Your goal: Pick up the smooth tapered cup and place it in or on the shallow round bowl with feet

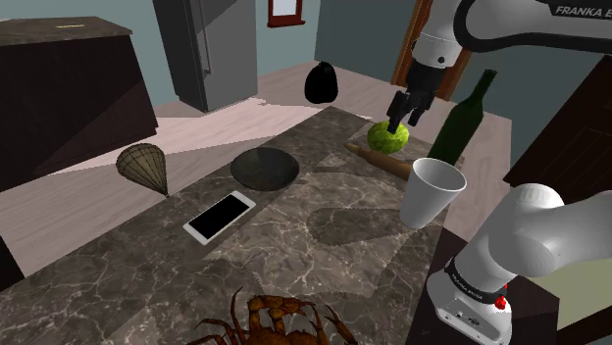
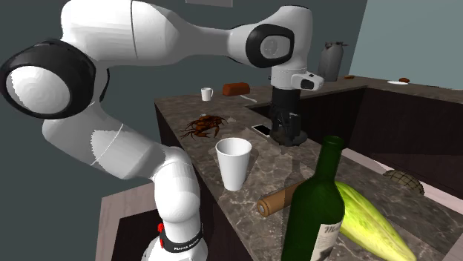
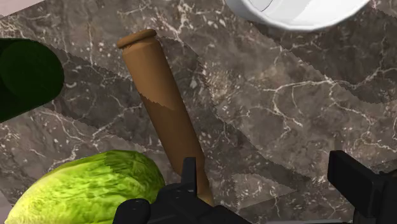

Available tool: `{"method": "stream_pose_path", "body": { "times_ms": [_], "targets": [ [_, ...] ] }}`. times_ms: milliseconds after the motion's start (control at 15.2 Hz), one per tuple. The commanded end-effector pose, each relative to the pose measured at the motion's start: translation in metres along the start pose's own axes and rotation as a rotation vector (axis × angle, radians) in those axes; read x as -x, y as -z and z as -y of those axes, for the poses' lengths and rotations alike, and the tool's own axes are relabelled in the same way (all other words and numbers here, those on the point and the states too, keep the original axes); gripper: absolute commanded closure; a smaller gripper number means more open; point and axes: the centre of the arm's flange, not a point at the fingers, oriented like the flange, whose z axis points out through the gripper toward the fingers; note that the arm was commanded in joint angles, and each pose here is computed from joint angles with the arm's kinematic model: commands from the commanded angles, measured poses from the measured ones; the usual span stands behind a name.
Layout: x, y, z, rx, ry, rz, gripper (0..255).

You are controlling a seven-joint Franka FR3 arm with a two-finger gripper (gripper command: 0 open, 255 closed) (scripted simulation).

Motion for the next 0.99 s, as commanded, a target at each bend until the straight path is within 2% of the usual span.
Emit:
{"method": "stream_pose_path", "body": {
  "times_ms": [0, 660, 726, 924],
  "targets": [
    [0.000, 0.000, 0.000, 0.000, 0.000, 0.000, 0],
    [0.120, -0.019, -0.035, -0.104, 0.045, 0.059, 0],
    [0.127, -0.020, -0.037, -0.111, 0.048, 0.063, 0],
    [0.128, -0.035, -0.035, -0.111, 0.048, 0.063, 0]
  ]
}}
